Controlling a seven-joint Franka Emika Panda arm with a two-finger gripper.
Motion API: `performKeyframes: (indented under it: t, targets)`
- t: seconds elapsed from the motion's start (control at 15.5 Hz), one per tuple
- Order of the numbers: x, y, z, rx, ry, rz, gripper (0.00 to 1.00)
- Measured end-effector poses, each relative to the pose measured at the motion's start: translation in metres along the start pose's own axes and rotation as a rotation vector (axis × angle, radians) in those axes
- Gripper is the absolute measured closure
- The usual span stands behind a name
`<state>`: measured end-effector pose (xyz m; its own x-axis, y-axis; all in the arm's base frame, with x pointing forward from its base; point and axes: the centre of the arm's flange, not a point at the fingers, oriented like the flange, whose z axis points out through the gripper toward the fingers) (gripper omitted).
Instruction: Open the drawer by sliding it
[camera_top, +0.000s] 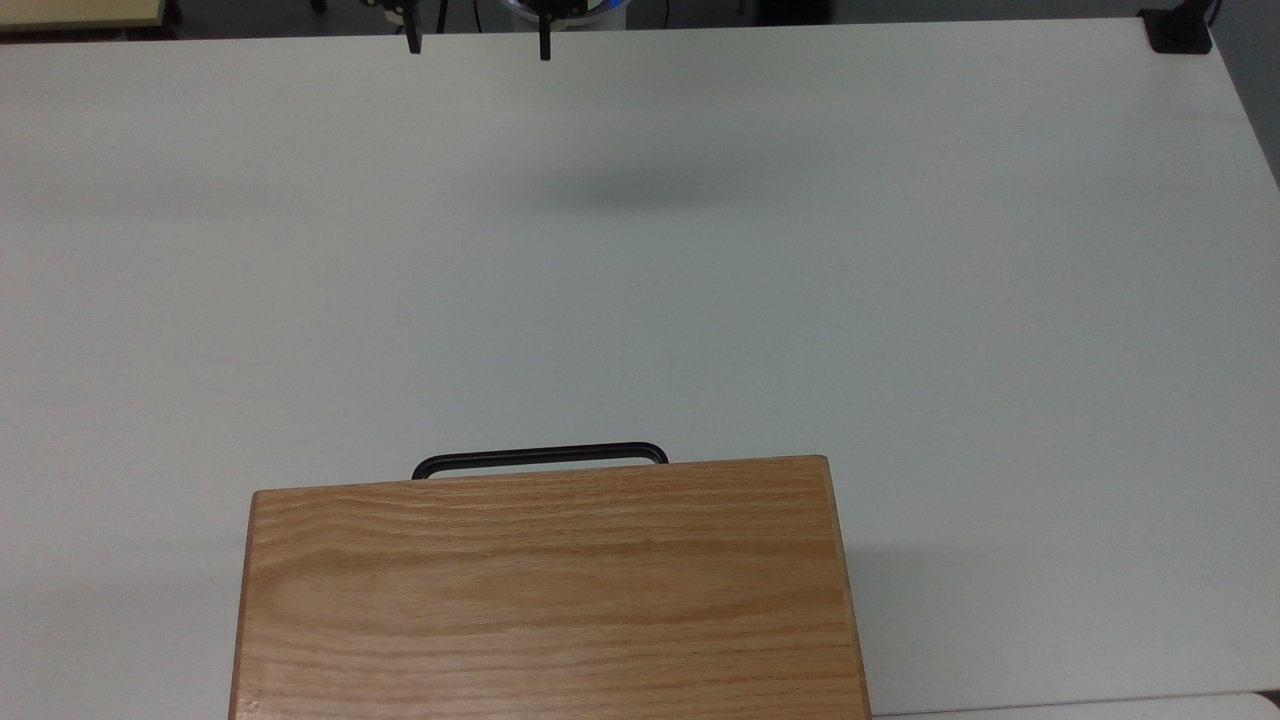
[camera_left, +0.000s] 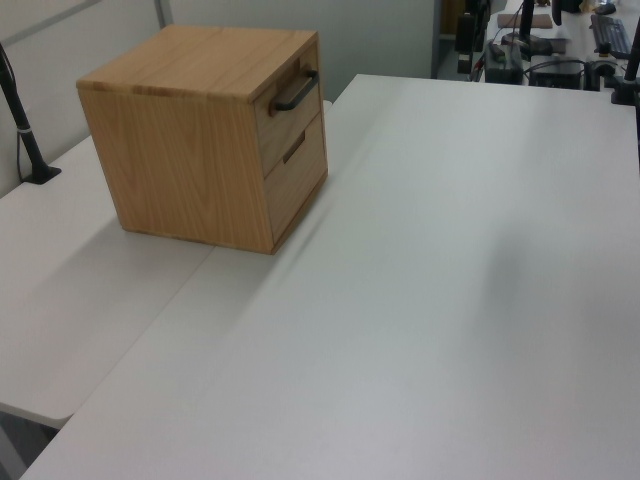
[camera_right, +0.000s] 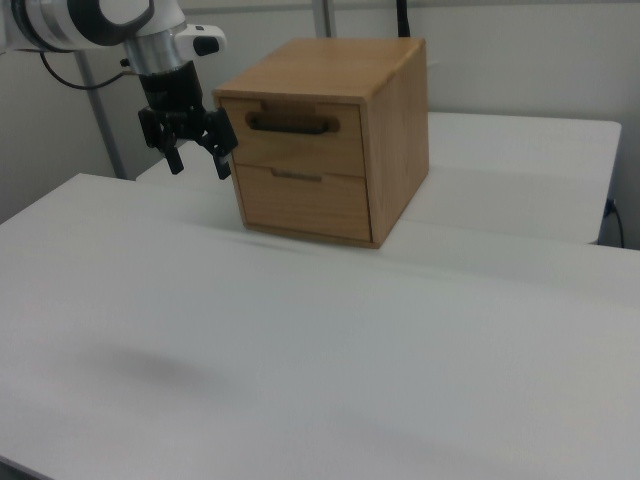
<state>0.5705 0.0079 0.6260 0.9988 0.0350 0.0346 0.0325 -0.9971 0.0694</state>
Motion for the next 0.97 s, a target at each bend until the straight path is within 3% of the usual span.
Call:
performKeyframes:
  t: [0.97]
  targets:
    - [-0.0005,-0.0007,0.0061,0.0,-0.013,-0.001,0.0]
